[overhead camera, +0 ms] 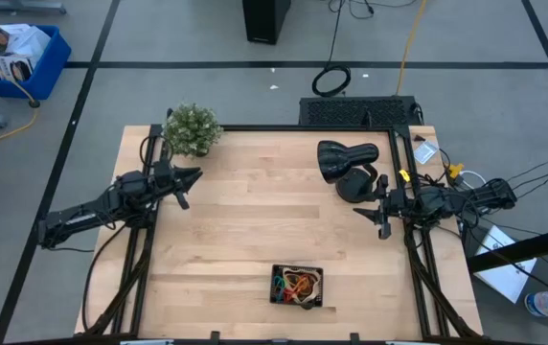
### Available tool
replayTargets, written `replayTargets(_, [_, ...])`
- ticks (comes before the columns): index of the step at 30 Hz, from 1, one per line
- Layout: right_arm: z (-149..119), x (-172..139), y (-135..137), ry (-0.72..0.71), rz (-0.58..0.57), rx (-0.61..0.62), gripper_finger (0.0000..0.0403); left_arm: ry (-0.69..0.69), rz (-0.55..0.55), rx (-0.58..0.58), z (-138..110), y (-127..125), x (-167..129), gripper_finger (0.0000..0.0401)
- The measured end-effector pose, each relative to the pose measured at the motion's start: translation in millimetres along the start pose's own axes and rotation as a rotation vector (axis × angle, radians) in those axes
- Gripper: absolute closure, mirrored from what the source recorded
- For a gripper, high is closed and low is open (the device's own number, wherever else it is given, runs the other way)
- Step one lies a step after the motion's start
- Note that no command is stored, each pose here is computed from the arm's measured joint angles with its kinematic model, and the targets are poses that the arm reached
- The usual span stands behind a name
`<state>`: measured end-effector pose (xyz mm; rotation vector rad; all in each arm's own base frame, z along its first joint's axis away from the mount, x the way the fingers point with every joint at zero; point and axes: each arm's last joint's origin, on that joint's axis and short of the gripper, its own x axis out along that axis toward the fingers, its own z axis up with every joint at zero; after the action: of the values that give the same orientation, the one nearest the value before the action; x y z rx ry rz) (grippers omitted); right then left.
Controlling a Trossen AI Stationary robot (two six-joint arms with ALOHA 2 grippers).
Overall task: Pick and place rubber bands into bin
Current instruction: Return to home position
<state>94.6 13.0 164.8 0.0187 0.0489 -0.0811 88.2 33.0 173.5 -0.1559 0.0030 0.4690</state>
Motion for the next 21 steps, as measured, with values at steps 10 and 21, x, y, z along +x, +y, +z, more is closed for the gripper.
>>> replayTargets(10, [11,-1,0,-0.112,0.002,0.043,0.0254,0.002,0.001,0.003,0,0,0,0.032])
replayTargets(21, [13,-1,0,-0.135,0.002,0.051,0.0255,0.002,0.001,0.003,0,0,0,0.032])
